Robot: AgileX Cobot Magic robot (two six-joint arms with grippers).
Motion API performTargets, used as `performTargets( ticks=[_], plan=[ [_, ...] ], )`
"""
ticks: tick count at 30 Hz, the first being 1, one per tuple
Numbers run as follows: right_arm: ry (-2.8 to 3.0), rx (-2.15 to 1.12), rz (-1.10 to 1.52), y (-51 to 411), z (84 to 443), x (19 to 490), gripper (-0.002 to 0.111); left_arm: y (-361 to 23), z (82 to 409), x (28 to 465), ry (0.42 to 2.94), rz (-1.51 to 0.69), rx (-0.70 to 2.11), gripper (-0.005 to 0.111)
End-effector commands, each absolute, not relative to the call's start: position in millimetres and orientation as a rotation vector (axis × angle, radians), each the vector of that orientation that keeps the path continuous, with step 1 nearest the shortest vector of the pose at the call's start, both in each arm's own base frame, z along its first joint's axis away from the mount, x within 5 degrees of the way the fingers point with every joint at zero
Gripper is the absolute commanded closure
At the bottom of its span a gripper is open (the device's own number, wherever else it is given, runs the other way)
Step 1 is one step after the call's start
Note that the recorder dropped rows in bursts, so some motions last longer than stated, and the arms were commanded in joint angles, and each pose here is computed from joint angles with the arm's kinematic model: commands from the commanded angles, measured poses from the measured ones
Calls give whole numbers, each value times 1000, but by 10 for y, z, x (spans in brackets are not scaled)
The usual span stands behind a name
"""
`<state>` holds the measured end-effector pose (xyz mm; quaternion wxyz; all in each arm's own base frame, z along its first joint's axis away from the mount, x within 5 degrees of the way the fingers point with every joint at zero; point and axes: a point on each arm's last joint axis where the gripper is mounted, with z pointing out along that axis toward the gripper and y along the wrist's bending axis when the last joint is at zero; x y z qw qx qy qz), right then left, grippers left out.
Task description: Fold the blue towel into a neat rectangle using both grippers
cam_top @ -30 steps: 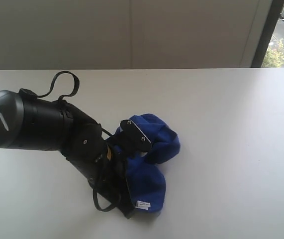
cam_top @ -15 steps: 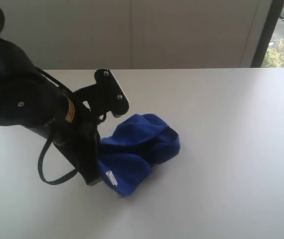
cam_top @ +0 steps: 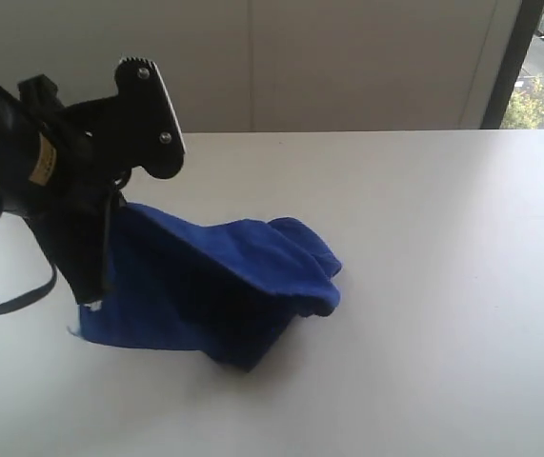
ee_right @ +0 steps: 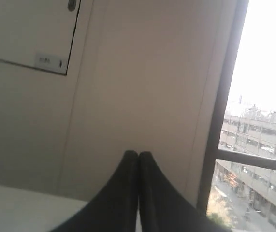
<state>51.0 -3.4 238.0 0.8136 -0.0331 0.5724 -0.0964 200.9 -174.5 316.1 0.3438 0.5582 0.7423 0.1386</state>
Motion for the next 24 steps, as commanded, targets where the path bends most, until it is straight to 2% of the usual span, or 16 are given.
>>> performTargets(
  ticks=[1,3,9,12,16,19,21,22,24],
  plan=[
    [1135,171,161,-33,2427,484,108,-1609,3337,1971,1854,480,1435,107],
    [1152,242,267,-30,2405,493,108,-1570,3404,1969,1840,519,1424,107],
    [1157,308,378,-22,2392,499,108,-1493,3664,1990,1805,611,1369,107],
    [1237,264,354,12,2373,514,108,-1452,3783,2001,1797,666,1340,107],
    [1357,272,346,18,2538,589,108,-1408,3879,1994,1776,719,1346,107],
    [1542,28,334,187,2873,1079,108,-1367,3957,1989,1734,764,1330,107],
    [1619,-121,341,321,2946,1313,107,-1346,3969,1988,1726,796,1338,107],
    [1677,-261,358,454,2928,1478,105,-1338,3974,1990,1721,812,1339,107],
    [1789,-606,475,821,2877,1826,90,-1311,3999,1979,1715,830,1330,107]
  ],
)
